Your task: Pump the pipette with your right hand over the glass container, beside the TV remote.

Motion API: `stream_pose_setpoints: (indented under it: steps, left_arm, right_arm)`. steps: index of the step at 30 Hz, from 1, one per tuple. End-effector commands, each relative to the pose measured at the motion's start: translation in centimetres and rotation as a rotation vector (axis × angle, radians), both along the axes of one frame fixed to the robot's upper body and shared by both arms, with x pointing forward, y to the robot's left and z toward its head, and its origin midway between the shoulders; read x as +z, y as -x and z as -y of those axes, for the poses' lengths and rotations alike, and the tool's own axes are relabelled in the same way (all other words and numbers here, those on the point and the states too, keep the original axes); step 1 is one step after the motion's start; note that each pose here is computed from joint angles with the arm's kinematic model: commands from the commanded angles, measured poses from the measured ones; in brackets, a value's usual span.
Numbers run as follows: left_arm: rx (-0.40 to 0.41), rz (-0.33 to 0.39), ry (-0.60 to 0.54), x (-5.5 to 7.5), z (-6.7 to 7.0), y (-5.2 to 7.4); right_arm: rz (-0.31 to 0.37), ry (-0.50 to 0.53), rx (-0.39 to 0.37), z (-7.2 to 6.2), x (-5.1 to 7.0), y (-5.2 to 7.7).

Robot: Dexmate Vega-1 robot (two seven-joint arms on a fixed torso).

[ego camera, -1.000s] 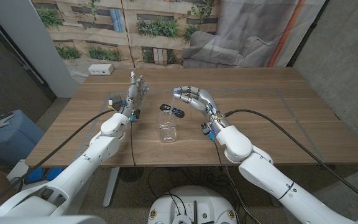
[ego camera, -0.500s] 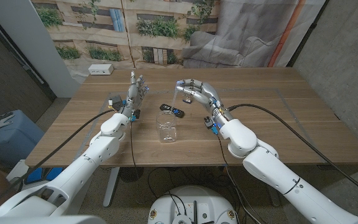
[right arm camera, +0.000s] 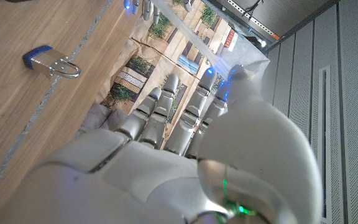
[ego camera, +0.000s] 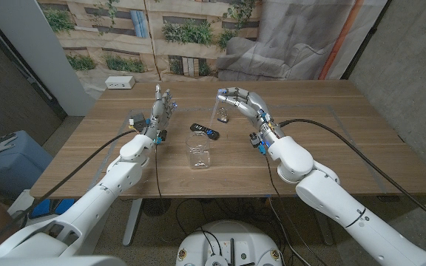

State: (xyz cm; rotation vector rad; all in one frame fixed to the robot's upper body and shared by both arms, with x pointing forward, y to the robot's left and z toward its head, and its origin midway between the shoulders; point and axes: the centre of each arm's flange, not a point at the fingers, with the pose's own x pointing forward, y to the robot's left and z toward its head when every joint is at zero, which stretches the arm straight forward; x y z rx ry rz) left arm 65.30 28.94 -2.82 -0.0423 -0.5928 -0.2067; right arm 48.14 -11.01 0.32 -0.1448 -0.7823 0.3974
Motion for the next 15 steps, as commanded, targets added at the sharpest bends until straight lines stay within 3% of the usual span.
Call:
stream_pose_setpoints:
  steps: [1,15]
  left_arm:
    - [0.000,0.001,0.000,0.0,0.0,0.0]
    - [0.000,0.000,0.000,0.1,0.0,0.0]
  right_arm:
    - [0.018,-0.017,-0.061,2.1,0.5,0.1]
    - [0.028,0.002,-0.141,4.4,-0.6,0.4]
